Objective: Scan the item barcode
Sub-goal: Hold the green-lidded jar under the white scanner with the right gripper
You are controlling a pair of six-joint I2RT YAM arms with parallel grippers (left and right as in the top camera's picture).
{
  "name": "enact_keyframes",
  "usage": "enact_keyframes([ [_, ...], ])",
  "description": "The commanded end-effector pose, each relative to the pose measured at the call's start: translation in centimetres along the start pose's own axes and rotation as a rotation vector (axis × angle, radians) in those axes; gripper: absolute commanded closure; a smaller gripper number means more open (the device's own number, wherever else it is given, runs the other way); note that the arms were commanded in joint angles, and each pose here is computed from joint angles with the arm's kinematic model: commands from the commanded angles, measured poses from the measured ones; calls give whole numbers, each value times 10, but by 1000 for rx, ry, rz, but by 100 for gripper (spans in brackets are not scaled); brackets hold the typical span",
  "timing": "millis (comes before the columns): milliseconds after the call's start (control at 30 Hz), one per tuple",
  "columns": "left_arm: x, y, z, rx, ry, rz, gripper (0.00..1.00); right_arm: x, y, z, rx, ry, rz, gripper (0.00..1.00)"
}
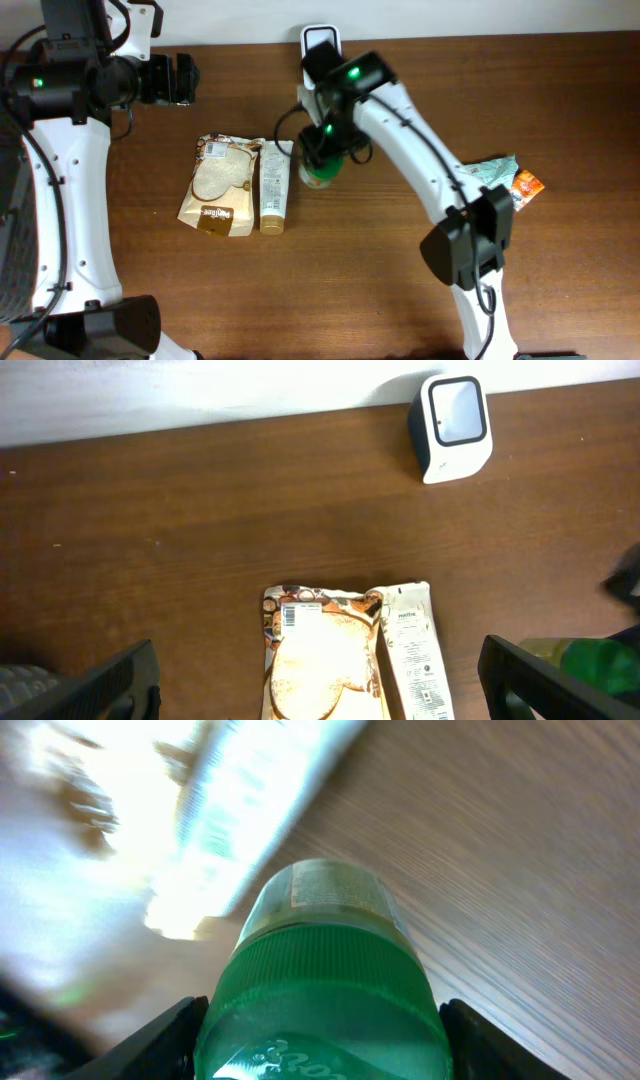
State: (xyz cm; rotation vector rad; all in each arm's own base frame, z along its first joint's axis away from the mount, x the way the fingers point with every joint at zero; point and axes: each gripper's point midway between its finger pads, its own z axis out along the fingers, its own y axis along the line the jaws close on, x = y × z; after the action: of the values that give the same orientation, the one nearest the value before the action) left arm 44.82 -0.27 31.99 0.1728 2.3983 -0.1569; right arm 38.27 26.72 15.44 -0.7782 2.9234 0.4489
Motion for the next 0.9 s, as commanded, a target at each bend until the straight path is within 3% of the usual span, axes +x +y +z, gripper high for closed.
enact_keyframes([
  [0, -1, 0, 0, 7, -5, 15, 1, -22, 36, -70, -419, -175, -51, 36],
  [100, -1, 0, 0, 7, -5, 15, 1, -31, 22, -118, -713, -276, 29, 39],
  [200, -2, 0, 0, 8, -6, 15, 1, -33, -4, -156, -880, -351, 117, 40],
  [333, -2, 0, 0, 8, -6, 16, 1, -32, -36, -184, -977, -411, 208, 39],
  [533, -2, 0, 0, 7, -6, 16, 1, -32, -38, -182, -965, -410, 214, 39],
  [633, -1, 0, 0, 7, -5, 15, 1, -38, -41, -161, -833, -395, 207, 40],
  [700, -2, 0, 0, 8, -6, 15, 1, -51, -49, -134, -629, -389, 222, 41],
  [867, -2, 0, 0, 7, -6, 15, 1, -105, -112, -102, 139, -565, 196, 41],
])
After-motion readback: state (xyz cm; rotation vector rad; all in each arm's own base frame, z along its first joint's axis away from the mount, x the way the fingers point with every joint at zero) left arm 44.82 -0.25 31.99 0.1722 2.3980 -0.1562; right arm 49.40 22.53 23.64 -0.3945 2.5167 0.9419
